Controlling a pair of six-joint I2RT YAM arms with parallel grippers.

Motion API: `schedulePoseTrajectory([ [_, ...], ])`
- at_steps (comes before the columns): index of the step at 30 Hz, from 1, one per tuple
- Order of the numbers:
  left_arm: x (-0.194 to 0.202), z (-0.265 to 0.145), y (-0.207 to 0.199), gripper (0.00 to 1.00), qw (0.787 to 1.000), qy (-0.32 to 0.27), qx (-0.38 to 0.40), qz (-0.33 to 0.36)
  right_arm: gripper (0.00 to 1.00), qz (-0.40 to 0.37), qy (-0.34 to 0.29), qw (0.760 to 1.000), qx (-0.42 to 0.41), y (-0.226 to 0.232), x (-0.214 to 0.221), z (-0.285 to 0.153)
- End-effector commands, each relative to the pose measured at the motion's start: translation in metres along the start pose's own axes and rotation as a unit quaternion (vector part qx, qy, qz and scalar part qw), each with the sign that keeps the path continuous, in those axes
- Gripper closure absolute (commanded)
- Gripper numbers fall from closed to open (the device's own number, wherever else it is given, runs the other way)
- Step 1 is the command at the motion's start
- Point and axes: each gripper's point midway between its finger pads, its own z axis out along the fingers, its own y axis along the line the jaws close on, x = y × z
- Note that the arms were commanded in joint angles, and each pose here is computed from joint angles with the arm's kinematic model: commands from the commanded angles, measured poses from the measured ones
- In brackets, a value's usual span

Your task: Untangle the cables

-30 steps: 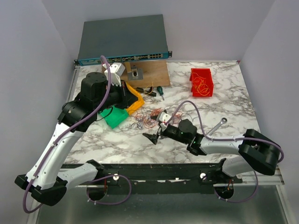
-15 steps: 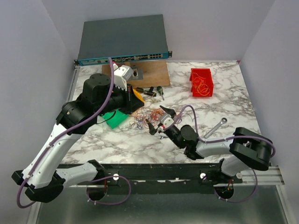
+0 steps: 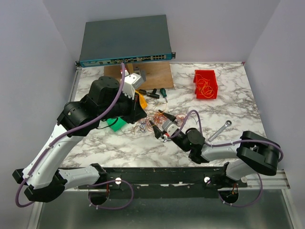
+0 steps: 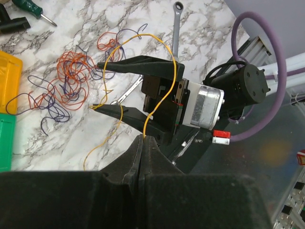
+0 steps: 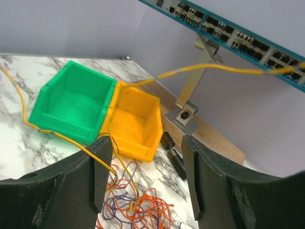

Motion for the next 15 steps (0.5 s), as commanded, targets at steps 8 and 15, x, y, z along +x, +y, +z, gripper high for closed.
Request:
schedulePoseTrajectory([
  [8,-0.002,-0.007,-0.011,1.00,0.999,0.002,0.024,0.023,0.45,0.027,-0.027,0.994,-0.100,0.033,-0.027,0.013],
  [15,-0.005,-0.011,-0.020,1.00,0.999,-0.001,0.044,0.027,0.70,0.039,-0.009,0.993,-0.112,0.043,-0.019,0.021],
])
